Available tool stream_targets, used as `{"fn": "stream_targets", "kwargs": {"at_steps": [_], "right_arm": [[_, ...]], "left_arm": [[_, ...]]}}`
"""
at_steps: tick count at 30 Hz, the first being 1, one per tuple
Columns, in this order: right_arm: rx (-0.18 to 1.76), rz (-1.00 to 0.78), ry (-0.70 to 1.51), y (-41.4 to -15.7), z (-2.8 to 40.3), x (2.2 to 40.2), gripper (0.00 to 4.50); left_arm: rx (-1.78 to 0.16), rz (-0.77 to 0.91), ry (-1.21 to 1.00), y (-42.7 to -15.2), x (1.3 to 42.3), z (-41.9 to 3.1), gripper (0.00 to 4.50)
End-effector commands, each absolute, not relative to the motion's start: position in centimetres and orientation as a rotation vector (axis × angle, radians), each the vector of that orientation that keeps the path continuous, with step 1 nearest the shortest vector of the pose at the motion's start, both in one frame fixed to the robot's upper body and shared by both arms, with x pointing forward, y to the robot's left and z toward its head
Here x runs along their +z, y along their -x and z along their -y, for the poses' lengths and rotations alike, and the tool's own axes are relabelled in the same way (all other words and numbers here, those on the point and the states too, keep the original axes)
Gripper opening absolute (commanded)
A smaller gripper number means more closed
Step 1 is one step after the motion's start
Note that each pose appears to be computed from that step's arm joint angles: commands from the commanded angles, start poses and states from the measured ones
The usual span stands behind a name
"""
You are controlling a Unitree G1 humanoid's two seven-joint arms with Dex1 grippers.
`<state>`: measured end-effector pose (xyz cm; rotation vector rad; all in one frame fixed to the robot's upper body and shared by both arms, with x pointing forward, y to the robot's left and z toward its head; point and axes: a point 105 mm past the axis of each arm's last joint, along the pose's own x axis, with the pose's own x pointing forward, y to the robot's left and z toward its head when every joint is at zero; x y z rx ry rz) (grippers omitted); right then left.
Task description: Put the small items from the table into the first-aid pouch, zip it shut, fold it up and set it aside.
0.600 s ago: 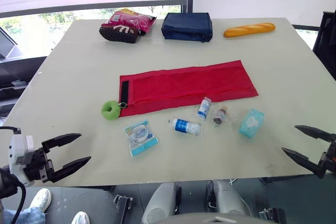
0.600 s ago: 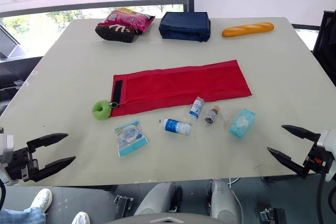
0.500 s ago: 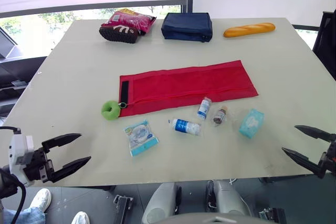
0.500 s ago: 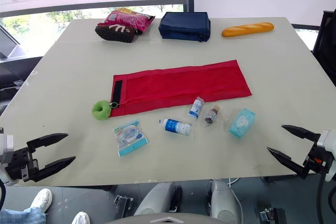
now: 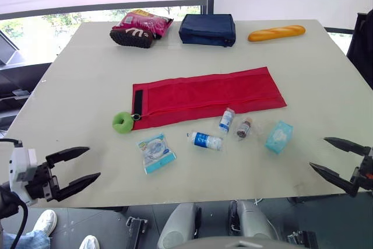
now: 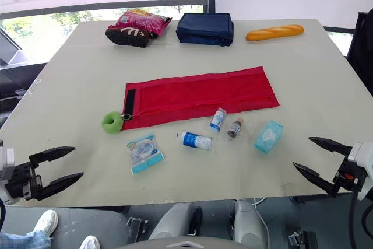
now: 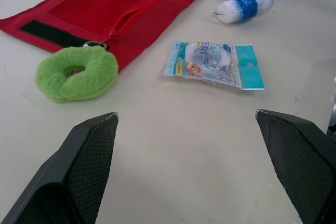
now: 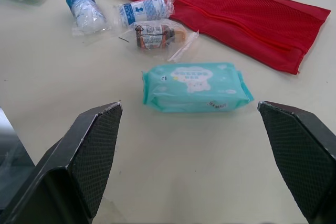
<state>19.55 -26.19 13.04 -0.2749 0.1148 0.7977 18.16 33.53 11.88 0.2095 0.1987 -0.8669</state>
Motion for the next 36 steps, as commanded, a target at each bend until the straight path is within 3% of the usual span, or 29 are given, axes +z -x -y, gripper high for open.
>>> {"fn": "stream_targets", "kwargs": {"at_steps": [1,10,12,20,33,36], "right_arm": [[0.823,-0.085,0.271,-19.5,25.5,13.7,4.43],[0.941,0.044,0.254,-20.1,21.1,16.2,4.43],[0.993,0.072,0.241,-20.1,19.4,16.8,4.43],[1.226,0.202,0.199,-20.1,12.8,19.7,4.43],[1.315,0.21,0.257,-19.9,9.9,20.2,4.43],[1.303,0.21,0.27,-20.1,10.1,20.0,4.5]], "left_arm": [[-0.889,-0.203,-0.205,-17.9,12.5,-33.2,4.5],[-0.848,-0.411,0.0,-19.1,10.6,-28.2,4.5],[-0.826,-0.527,0.035,-19.4,9.6,-27.2,4.5],[-0.743,-0.604,0.296,-22.2,9.0,-21.7,4.5],[-0.573,-0.67,0.418,-23.7,8.6,-22.2,4.5],[-0.561,-0.674,0.428,-23.9,8.4,-22.3,3.73]]}}
